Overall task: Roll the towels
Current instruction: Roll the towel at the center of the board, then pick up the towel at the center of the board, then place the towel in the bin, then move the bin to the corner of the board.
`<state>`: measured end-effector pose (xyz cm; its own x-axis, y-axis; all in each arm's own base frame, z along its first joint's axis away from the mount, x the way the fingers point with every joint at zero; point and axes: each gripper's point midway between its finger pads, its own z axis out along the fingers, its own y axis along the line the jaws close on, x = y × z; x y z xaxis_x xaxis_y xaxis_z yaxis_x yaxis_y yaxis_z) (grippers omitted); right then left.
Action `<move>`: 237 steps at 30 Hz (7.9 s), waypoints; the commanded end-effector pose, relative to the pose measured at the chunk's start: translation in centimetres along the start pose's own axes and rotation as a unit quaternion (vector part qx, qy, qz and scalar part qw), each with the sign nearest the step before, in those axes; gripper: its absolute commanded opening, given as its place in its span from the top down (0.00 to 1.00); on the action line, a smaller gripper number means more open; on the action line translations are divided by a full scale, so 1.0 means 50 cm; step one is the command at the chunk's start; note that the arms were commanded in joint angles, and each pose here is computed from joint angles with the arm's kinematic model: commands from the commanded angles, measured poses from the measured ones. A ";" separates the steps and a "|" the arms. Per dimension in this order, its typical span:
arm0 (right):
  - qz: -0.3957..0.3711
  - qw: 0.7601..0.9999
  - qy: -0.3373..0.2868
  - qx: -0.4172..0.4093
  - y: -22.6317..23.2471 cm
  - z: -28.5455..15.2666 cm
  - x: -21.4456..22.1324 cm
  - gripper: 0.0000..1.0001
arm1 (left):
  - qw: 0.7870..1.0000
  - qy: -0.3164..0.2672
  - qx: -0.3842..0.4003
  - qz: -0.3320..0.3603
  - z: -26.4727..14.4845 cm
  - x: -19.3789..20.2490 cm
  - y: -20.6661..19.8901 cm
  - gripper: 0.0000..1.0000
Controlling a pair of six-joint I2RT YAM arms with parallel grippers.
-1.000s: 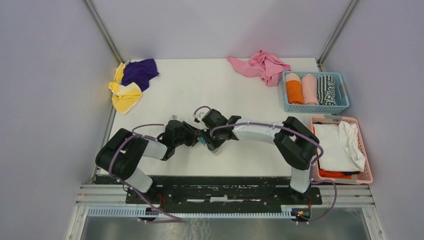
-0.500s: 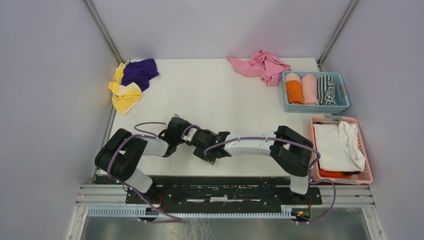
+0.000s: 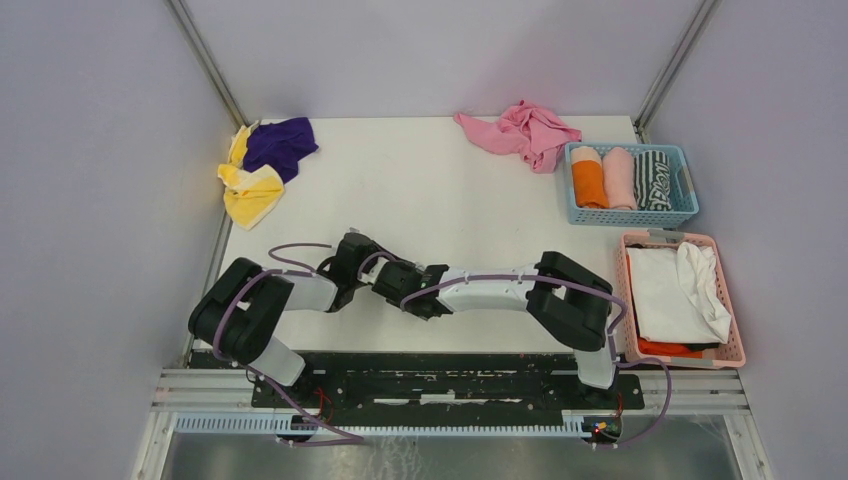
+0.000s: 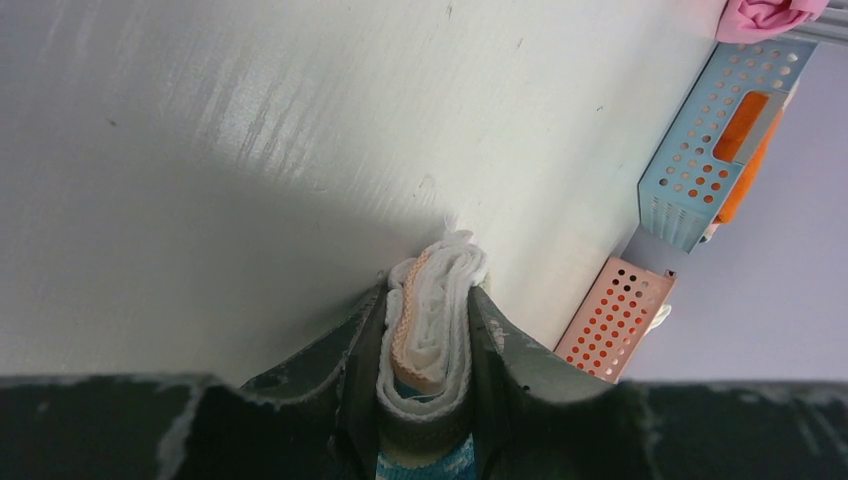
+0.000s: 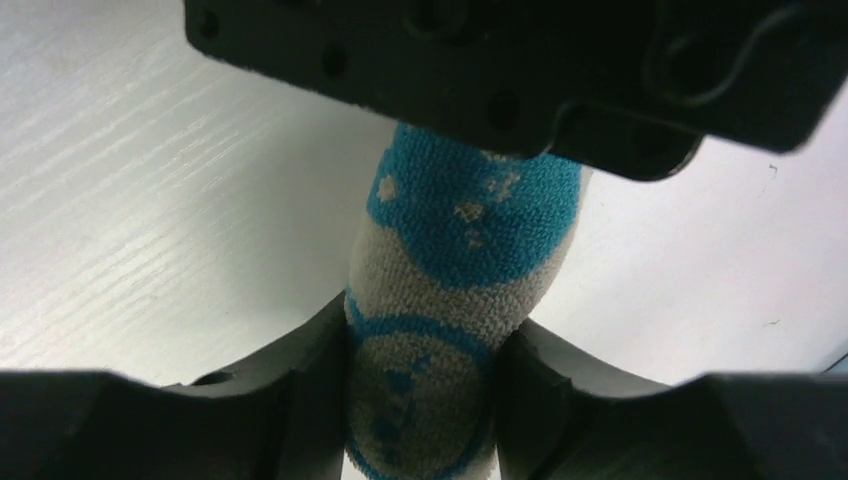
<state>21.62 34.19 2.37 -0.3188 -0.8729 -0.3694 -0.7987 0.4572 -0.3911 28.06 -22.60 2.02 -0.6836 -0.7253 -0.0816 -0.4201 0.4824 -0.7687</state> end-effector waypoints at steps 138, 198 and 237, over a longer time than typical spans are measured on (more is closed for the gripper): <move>0.583 0.796 0.115 0.114 -0.860 -0.112 0.770 0.37 | 0.854 -0.290 -0.185 0.391 -0.390 -0.326 -0.189 0.01; 0.445 0.872 -0.057 0.195 -0.898 -0.121 0.309 0.36 | 0.867 -0.293 -0.175 0.362 -0.397 -0.354 -0.170 0.01; 0.404 0.868 0.103 0.270 -0.774 -0.074 0.421 0.30 | 0.869 -0.294 -0.117 0.380 -0.404 -0.340 -0.197 0.01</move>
<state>44.05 -4.24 9.23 -0.8525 -0.2976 -0.4298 -0.0011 0.8232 -0.5678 31.26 -4.93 22.22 -0.4763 -0.2708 -0.8366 -0.1851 0.9610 -0.2057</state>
